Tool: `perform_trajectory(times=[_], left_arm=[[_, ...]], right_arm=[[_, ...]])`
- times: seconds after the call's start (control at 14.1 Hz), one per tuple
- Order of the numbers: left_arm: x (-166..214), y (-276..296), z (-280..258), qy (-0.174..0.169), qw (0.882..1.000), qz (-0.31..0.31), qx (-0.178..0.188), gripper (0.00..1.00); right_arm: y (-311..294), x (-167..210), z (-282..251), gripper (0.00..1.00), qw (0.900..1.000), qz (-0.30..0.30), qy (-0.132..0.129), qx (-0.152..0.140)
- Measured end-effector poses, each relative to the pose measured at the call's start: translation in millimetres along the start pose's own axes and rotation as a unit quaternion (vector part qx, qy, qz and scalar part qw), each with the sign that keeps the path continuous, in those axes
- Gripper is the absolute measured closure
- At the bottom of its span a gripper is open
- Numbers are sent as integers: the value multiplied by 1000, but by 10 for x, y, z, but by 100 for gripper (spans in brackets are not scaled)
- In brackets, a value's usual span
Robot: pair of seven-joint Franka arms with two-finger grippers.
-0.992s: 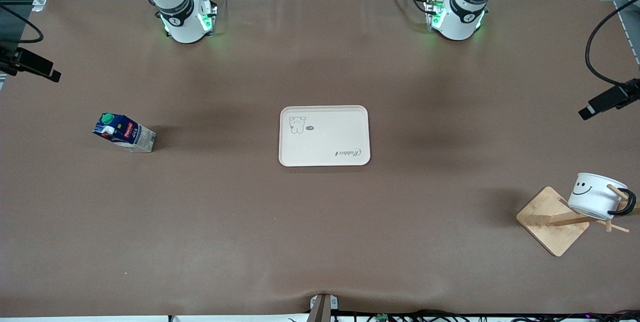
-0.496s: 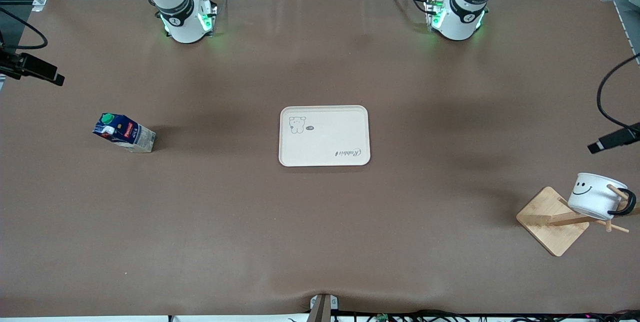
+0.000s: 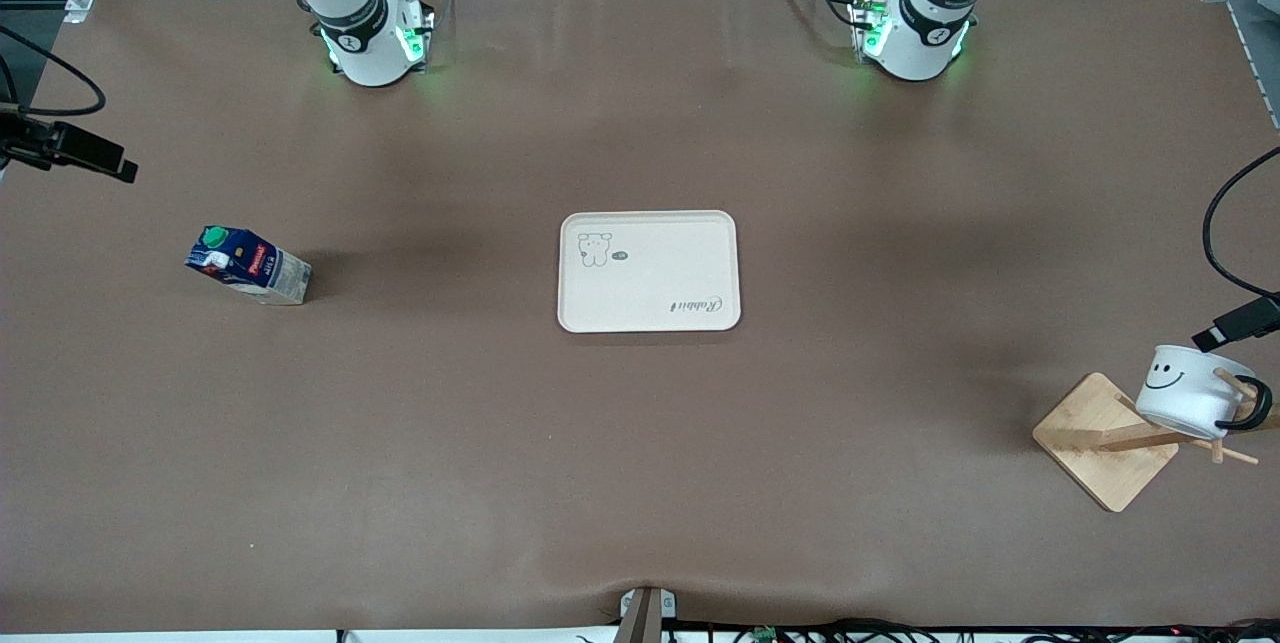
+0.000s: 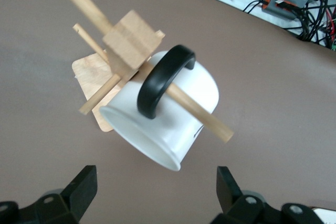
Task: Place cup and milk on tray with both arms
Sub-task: 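Reach the left gripper to the mug while the right gripper approaches the milk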
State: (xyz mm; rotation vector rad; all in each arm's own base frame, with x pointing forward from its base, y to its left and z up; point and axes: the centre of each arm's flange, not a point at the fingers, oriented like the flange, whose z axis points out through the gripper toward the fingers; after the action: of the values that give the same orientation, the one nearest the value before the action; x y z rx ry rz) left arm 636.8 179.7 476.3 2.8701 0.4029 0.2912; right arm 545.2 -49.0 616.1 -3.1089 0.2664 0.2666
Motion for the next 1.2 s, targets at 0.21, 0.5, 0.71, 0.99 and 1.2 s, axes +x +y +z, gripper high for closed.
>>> perform_trajectory(times=[0.21, 0.5, 0.71, 0.99, 1.2], left_arm=[[-4, 50, 102, -1, 999, -25, -29, 0], [8, -8, 314, 21, 998, -40, -36, 0], [20, 75, 363, 34, 998, -37, -35, 0], [7, 136, 399, 31, 998, -38, -36, 11], [4, 143, 406, 31, 998, -37, -36, 29]], right_arm=[[-17, 74, 96, 0, 1000, 0, -9, -2], [-37, 89, 130, 0, 1000, -2, -14, 4], [-82, 157, 236, 0, 999, -4, -27, 20], [-84, 208, 309, 0, 999, -3, -34, 20], [-92, 268, 480, 0, 998, -2, -61, 17]])
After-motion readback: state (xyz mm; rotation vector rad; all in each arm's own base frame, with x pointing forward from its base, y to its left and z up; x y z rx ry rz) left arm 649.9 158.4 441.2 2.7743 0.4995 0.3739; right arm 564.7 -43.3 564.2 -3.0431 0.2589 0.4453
